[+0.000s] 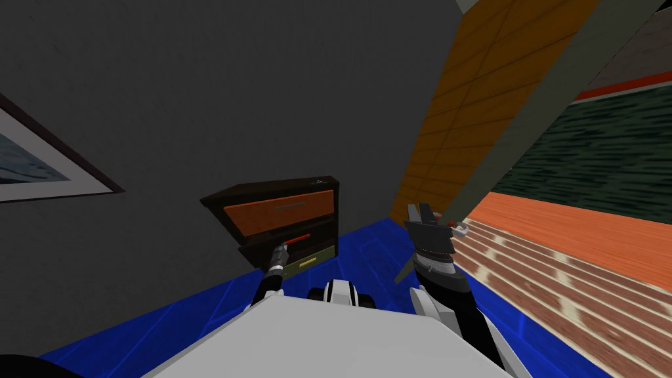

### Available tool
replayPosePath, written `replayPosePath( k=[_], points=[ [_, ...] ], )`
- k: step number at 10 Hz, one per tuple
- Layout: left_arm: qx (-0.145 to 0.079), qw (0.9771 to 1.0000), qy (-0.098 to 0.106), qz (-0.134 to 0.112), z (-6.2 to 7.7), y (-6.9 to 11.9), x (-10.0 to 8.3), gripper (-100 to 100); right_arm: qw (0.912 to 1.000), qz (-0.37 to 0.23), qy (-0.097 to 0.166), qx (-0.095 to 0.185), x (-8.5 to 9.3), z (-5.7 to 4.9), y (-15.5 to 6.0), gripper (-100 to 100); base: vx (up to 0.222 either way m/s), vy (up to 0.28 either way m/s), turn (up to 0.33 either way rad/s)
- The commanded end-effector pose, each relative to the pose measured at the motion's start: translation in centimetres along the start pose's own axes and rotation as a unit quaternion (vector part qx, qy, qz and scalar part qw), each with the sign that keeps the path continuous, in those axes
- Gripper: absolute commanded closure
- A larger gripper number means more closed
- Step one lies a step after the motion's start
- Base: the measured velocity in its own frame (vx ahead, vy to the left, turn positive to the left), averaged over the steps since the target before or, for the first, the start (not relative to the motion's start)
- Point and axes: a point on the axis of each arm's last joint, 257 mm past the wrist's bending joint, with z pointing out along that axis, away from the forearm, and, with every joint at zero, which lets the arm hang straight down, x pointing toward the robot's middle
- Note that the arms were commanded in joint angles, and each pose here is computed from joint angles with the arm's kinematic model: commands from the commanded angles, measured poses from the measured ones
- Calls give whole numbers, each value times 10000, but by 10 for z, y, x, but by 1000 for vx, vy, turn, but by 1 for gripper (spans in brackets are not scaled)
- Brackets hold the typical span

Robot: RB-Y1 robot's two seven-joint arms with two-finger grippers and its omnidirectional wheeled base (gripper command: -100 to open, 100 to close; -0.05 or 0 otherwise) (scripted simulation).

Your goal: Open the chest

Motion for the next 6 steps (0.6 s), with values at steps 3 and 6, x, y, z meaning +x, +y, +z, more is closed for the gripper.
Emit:
replayPosePath(
  k=[3, 6],
  points=[
    [17, 10000, 23, -10, -5, -2, 2, 100, 10000, 0, 0, 0, 0, 0, 0, 0, -135, -63, 1],
    [-26, 10000, -25, -16, -8, -9, -4, -100, 10000, 0, 0, 1, 0, 0, 0, 0, -75, -41, -13]
  ],
)
